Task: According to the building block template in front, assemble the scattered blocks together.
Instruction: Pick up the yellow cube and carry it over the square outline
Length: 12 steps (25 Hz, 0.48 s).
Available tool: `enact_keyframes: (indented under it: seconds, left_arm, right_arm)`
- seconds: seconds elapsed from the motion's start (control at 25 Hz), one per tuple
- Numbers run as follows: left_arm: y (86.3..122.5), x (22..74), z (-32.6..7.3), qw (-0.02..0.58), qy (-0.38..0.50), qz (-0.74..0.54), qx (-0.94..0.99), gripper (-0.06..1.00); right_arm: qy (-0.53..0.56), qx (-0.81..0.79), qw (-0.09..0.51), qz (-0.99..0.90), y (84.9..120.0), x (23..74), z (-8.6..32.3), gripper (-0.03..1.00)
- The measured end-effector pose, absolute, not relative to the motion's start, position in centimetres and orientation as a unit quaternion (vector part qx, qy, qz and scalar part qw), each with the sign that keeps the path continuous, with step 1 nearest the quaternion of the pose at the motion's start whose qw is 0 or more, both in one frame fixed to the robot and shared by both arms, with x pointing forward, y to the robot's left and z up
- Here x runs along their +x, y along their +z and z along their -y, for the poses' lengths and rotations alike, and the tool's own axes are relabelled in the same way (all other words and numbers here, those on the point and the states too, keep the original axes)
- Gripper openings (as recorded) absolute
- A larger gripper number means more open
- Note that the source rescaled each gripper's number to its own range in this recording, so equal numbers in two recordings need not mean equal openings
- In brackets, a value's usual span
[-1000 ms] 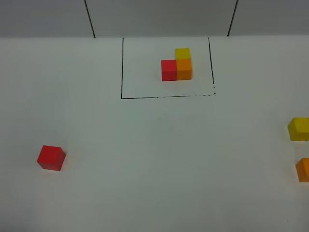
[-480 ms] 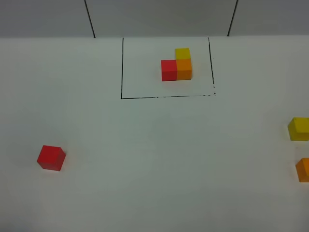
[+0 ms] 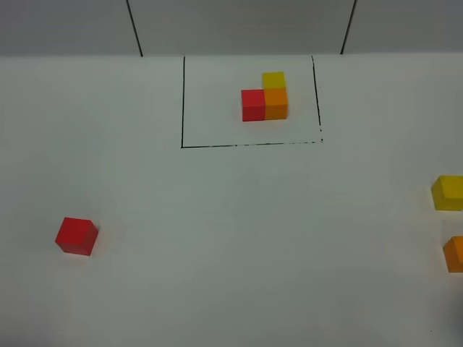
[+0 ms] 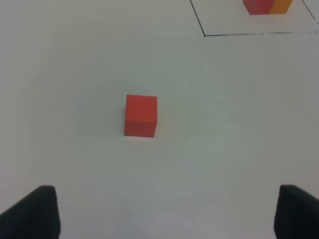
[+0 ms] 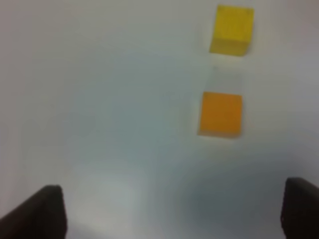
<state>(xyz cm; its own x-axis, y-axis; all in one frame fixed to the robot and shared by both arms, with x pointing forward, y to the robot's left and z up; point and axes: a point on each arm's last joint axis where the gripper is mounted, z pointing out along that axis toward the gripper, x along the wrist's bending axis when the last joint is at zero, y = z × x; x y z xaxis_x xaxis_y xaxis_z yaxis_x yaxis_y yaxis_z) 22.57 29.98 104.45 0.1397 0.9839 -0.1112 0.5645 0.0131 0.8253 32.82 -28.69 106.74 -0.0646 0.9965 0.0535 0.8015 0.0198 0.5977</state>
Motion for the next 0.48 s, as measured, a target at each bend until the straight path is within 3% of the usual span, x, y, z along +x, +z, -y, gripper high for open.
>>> enact_keyframes:
  seconds: [0.48]
  left_arm:
    - [104.4, 22.6, -30.0, 0.387, 0.271, -0.597, 0.648, 0.85]
  right_arm:
    - [0.167, 0.665, 0.141, -0.715, 104.0, 44.0, 27.4, 0.77]
